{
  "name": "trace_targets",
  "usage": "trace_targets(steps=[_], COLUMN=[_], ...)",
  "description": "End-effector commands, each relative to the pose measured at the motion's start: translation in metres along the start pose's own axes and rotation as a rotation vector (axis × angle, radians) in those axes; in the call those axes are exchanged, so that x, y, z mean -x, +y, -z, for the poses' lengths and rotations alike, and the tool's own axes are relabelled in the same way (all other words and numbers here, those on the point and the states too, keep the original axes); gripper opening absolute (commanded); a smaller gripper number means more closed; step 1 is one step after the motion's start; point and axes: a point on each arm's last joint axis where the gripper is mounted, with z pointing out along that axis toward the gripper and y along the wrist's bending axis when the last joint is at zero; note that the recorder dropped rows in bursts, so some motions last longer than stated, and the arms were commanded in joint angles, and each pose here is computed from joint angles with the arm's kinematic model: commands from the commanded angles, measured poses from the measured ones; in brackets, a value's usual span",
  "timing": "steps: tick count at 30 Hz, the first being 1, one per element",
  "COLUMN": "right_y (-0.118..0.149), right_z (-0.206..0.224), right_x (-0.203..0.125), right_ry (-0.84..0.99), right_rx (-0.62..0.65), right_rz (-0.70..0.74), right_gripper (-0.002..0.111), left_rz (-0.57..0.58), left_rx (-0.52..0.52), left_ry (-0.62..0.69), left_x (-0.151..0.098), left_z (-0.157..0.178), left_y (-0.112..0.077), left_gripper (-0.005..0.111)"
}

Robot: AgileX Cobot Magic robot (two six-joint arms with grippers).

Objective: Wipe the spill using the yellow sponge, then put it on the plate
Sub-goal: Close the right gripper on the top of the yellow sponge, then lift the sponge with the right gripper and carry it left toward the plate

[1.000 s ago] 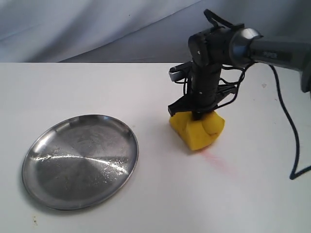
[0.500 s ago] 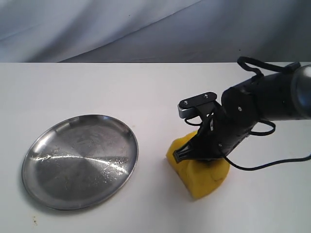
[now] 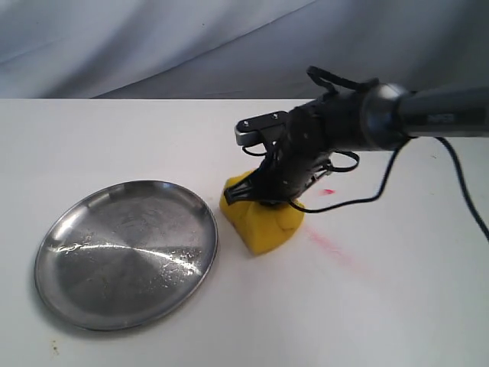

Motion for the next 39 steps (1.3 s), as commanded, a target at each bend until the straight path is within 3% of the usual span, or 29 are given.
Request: trace_targets(steps=[1, 6, 12, 15, 21, 29, 32, 39], right_y=[-0.014, -0.052, -0.088, -0.078, -0.031, 0.002, -0.005, -0.068], right_z=[-0.027, -0.032, -0.024, -0.020, 0.004, 0.038, 0.043, 0.044], right_x=[0.030, 0.045, 0.030, 0.015, -0.016, -0.083, -0.106, -0.111], right_ry=[0.039, 0.130, 0.317, 0.386, 0.262, 0.223, 0.214, 0.180], right_rx=[-0.092, -0.161, -0.200, -0.140, 0.025, 0.075, 0.059, -0.065], right_rz=[-0.014, -0.095, -0.052, 0.039, 0.030, 0.061, 0.042, -0.135], right_gripper=[0.000, 0.000, 0.000, 0.000, 0.000, 0.000, 0.000, 0.000], left_rz=[0.009, 0.009, 0.009, 0.009, 0.009, 0.009, 0.009, 0.009], left_rx=[0.002, 0.002, 0.002, 0.002, 0.002, 0.002, 0.002, 0.002], left_ry=[-0.011, -0.011, -0.011, -0.011, -0.011, -0.011, -0.011, -0.011], left_x=[0.002, 0.002, 0.002, 0.002, 0.002, 0.002, 0.002, 0.002], left_z=[0.000, 0.000, 0.000, 0.000, 0.000, 0.000, 0.000, 0.000], left_y=[0.000, 0.000, 0.000, 0.000, 0.000, 0.000, 0.000, 0.000], left_gripper=[0.000, 0.000, 0.000, 0.000, 0.000, 0.000, 0.000, 0.000])
